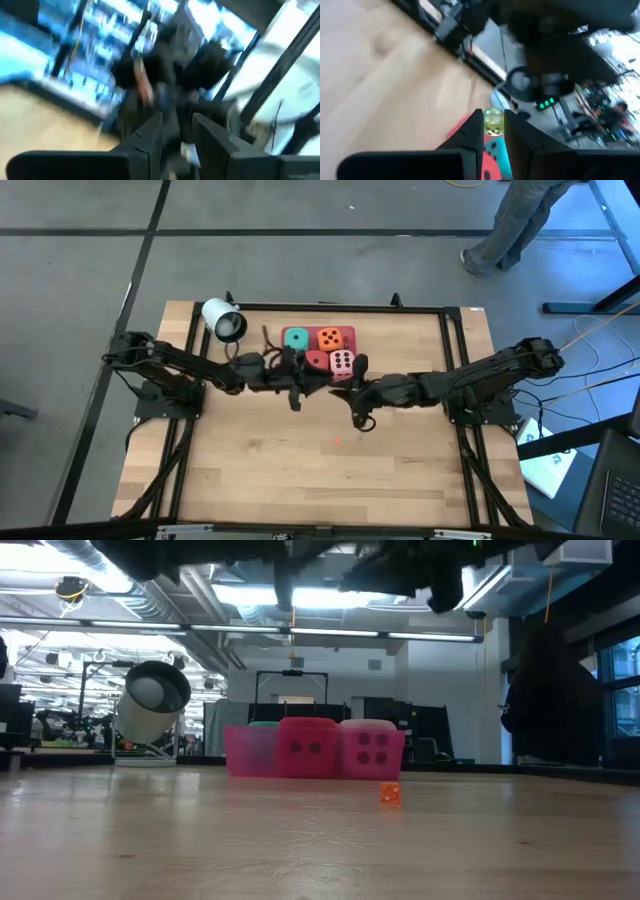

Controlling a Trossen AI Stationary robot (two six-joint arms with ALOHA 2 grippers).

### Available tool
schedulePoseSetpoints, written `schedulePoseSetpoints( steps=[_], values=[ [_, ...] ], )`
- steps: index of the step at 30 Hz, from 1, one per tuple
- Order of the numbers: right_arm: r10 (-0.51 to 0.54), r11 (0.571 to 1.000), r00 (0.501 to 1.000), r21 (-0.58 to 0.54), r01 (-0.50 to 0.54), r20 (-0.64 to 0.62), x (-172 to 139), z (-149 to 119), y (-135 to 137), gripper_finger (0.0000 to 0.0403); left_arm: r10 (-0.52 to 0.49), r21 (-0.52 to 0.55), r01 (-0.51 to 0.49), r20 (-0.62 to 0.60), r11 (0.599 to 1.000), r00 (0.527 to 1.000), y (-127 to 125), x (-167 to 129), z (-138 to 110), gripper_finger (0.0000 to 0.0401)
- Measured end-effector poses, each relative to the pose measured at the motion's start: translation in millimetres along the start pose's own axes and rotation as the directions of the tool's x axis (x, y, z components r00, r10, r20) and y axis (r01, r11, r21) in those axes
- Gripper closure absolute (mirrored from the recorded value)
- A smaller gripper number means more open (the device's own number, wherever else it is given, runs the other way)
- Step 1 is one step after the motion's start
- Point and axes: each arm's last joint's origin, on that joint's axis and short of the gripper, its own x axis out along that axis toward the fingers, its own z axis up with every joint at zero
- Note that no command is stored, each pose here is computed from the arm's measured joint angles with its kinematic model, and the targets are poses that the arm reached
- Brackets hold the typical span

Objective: Pick & Place Dice
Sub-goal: Put the small transparent dice into the pink bin

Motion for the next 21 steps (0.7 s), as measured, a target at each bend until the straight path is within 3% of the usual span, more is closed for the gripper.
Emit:
schedulePoseSetpoints(
  steps=[7, 15, 21],
  values=[
    [-0.025, 1.0, 0.999, 0.009, 0.025, -0.031, 1, -3, -2, 0.0346, 0.04, 0.006, -0.04, -0.042, 0.999, 0.998, 3, -1, -5, 0.0297],
    [-0.056, 0.998, 0.998, 0.008, 0.057, -0.039, -1, 0, 1, 0.0346, 0.065, 0.1, -0.058, -0.065, 0.993, 0.996, 5, -1, -8, 0.0296],
    [-0.083, 0.996, 0.996, -0.015, 0.083, -0.035, -5, 10, 2, 0.0346, 0.102, 0.109, -0.095, -0.063, 0.99, 0.993, 8, -1, -9, 0.0271]
  ],
)
